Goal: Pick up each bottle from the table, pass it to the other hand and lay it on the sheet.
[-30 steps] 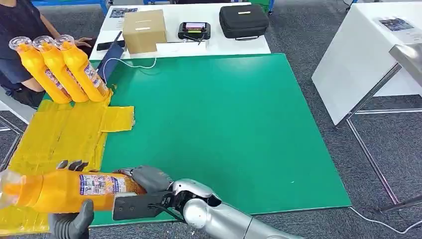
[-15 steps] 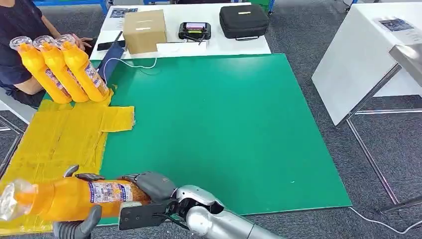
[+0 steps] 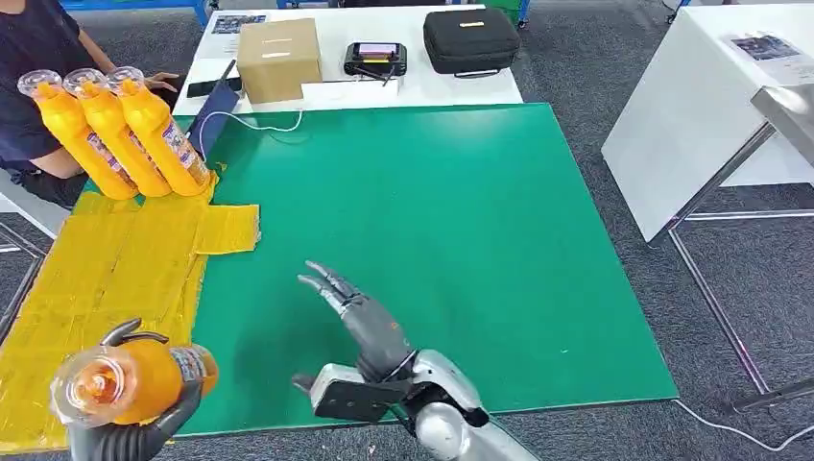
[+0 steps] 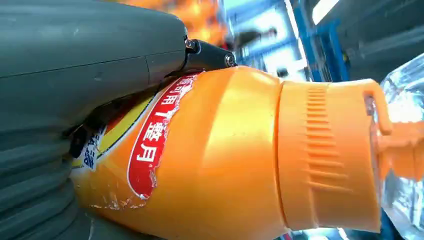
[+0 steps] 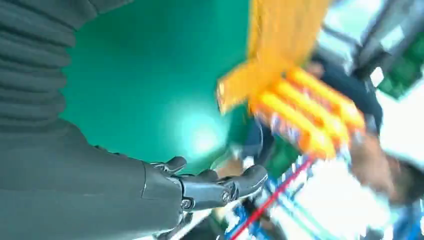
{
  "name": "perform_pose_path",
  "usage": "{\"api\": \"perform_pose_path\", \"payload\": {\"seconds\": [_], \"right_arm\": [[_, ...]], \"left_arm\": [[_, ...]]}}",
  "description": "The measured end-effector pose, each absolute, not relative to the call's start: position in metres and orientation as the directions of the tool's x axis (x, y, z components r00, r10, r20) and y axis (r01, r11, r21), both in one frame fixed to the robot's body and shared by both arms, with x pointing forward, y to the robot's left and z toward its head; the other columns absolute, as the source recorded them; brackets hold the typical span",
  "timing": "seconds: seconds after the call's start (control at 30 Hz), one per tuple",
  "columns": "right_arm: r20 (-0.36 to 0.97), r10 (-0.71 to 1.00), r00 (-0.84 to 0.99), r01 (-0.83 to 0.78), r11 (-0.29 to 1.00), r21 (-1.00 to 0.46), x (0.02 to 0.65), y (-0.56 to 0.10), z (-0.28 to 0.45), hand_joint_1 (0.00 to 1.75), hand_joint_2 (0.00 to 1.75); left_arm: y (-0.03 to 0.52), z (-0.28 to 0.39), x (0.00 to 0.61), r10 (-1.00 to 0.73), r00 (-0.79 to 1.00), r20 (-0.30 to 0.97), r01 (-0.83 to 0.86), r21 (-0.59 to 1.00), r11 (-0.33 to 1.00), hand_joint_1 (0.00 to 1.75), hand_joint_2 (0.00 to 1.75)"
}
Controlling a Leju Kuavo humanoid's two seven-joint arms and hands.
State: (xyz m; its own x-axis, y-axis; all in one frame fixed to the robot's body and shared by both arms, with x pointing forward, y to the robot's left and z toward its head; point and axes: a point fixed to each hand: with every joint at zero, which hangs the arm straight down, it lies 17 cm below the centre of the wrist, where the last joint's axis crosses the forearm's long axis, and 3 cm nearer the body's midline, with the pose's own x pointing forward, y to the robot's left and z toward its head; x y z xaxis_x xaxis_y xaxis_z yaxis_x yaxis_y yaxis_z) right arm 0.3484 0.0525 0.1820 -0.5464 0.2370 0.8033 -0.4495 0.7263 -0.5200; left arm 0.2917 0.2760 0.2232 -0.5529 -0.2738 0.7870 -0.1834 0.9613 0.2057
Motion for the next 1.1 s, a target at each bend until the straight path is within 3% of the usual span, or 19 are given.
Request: {"api": "perform_pose_path", "payload": {"seconds": [0.43, 0.5, 0.57, 0.7, 0.9, 1.1], "right_arm": [[0.802, 0.214, -0.558, -0.375, 0.797, -0.473, 0.350, 0.014, 0.209, 0.00, 0.00], [0.793, 0.205, -0.573, -0.357, 0.809, -0.467, 0.349, 0.010, 0.214, 0.00, 0.00], [0.787, 0.188, -0.588, -0.330, 0.832, -0.446, 0.346, 0.001, 0.222, 0.00, 0.00], [0.787, 0.176, -0.591, -0.293, 0.862, -0.413, 0.341, -0.021, 0.231, 0.00, 0.00], [0.792, 0.168, -0.586, -0.274, 0.880, -0.389, 0.338, -0.044, 0.238, 0.00, 0.00], [0.794, 0.177, -0.582, -0.250, 0.890, -0.382, 0.335, -0.068, 0.233, 0.00, 0.00]], "left_arm": [[0.289, 0.231, 0.289, -0.330, -0.549, 0.768, -0.243, 0.231, 0.942, 1.75, 1.75], [0.295, 0.232, 0.290, -0.421, -0.525, 0.739, -0.314, 0.291, 0.903, 1.75, 1.75], [0.304, 0.236, 0.287, -0.601, -0.463, 0.651, -0.448, 0.413, 0.793, 1.75, 1.75], [0.298, 0.243, 0.281, -0.888, -0.304, 0.345, -0.618, 0.638, 0.459, 1.75, 1.75], [0.288, 0.216, 0.298, -0.996, -0.064, -0.056, -0.610, 0.792, -0.005, 1.75, 1.75], [0.302, 0.171, 0.302, -0.981, -0.086, -0.175, -0.517, 0.849, -0.107, 1.75, 1.75]]}}
